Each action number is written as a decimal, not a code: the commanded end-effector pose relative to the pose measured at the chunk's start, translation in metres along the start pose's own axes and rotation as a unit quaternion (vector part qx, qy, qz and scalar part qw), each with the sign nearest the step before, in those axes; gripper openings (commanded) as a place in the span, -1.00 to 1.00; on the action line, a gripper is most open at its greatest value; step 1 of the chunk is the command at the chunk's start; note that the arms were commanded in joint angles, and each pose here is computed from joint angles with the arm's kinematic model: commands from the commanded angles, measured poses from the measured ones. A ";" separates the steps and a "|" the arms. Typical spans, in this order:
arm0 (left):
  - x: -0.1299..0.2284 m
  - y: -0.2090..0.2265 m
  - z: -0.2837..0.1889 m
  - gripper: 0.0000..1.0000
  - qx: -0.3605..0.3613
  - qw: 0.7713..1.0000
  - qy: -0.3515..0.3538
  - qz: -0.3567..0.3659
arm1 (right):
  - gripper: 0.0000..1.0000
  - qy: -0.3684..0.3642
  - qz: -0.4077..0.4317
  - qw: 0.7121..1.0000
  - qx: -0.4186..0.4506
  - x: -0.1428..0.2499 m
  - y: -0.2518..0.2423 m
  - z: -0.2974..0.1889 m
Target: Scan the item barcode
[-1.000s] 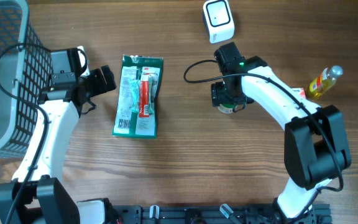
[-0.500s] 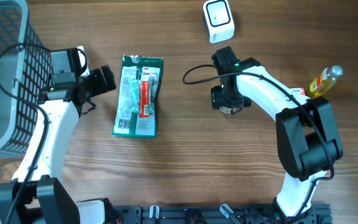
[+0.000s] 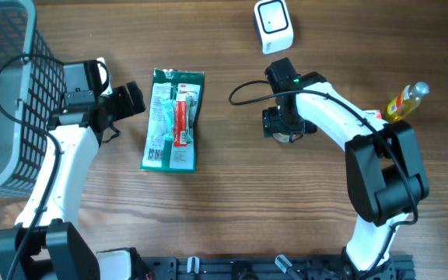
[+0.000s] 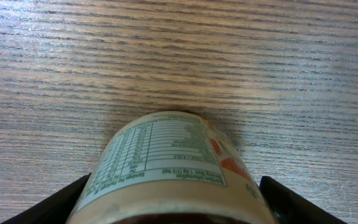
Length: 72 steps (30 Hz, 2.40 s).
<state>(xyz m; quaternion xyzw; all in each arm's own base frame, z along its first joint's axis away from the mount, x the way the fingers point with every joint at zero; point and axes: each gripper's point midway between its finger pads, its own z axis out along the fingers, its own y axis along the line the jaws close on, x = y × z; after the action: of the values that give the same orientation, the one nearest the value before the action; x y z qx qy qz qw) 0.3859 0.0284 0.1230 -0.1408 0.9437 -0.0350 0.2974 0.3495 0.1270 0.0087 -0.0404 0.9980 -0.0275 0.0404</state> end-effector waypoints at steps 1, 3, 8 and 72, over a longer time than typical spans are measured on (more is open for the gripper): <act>-0.004 -0.001 -0.002 1.00 0.005 1.000 -0.005 0.006 | 0.66 -0.017 0.009 1.000 0.003 -0.010 -0.001 -0.010; -0.004 -0.001 -0.002 1.00 0.005 1.000 -0.005 0.006 | 0.63 -0.018 0.009 1.000 0.003 -0.010 0.000 -0.010; -0.004 -0.001 -0.002 1.00 0.005 1.000 -0.005 0.006 | 0.63 -0.032 0.011 0.999 -0.002 -0.014 0.000 -0.019; -0.004 -0.001 -0.002 1.00 0.005 1.000 -0.005 0.006 | -0.91 -0.091 0.059 0.981 -0.161 -0.027 0.007 -0.113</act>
<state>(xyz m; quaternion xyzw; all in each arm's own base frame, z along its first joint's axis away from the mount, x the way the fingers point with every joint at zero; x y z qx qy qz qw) 0.3861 0.0284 0.1231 -0.1408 0.9435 -0.0351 0.2979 0.3385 0.1483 0.1076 0.1076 0.9791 0.1676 0.0423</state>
